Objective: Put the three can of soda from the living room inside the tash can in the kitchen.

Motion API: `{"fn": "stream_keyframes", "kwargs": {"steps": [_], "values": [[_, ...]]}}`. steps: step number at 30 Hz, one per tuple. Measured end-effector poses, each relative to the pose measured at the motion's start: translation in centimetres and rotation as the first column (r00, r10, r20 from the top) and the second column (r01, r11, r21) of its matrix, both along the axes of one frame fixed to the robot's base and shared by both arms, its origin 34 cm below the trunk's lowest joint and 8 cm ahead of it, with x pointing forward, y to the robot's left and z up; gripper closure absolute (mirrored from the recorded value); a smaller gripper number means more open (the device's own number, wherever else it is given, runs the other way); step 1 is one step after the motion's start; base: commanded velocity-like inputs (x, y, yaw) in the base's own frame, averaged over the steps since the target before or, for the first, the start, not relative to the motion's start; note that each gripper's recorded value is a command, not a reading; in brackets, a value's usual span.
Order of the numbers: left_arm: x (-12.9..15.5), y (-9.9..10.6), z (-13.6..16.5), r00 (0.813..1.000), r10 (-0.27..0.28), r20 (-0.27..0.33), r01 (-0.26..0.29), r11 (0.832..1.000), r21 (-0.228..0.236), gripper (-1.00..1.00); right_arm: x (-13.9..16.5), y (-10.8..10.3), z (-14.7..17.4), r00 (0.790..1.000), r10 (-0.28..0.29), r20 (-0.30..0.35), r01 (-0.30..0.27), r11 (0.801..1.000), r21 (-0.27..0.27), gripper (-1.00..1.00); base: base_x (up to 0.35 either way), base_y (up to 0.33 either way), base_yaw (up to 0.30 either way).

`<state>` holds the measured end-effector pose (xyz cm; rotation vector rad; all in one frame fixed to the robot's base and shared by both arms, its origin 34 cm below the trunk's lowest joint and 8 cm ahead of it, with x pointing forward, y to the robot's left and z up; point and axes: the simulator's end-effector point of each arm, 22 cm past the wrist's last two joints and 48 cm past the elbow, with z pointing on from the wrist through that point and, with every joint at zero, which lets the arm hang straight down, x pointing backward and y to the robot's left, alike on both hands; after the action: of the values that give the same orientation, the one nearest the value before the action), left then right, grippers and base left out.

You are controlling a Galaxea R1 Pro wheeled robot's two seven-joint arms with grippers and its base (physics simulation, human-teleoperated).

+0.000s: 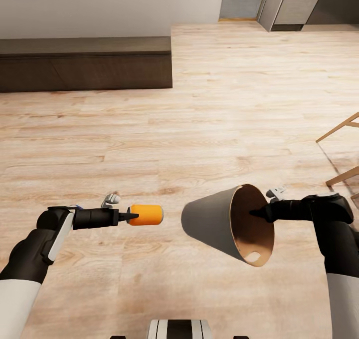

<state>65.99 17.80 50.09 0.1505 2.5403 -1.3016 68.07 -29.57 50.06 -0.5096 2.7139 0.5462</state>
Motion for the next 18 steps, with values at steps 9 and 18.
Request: {"fn": "stream_keyframes", "kwargs": {"steps": [9, 18], "values": [[0.0, 0.0, 0.1, 1.000, -0.001, 0.003, 0.001, 1.000, -0.001, 1.00, 0.1, 0.5, 0.3, 1.000, -0.001, 0.003, 0.001, 1.000, 0.026, 1.00, 0.000, 0.000, 0.000], [0.1, 0.1, 0.1, 1.000, 0.001, 0.004, -0.001, 1.000, -0.001, 1.00, 0.1, 0.5, 0.2, 1.000, 0.000, 0.005, -0.001, 1.000, 0.022, 1.00, 0.000, 0.000, 0.000]]}}
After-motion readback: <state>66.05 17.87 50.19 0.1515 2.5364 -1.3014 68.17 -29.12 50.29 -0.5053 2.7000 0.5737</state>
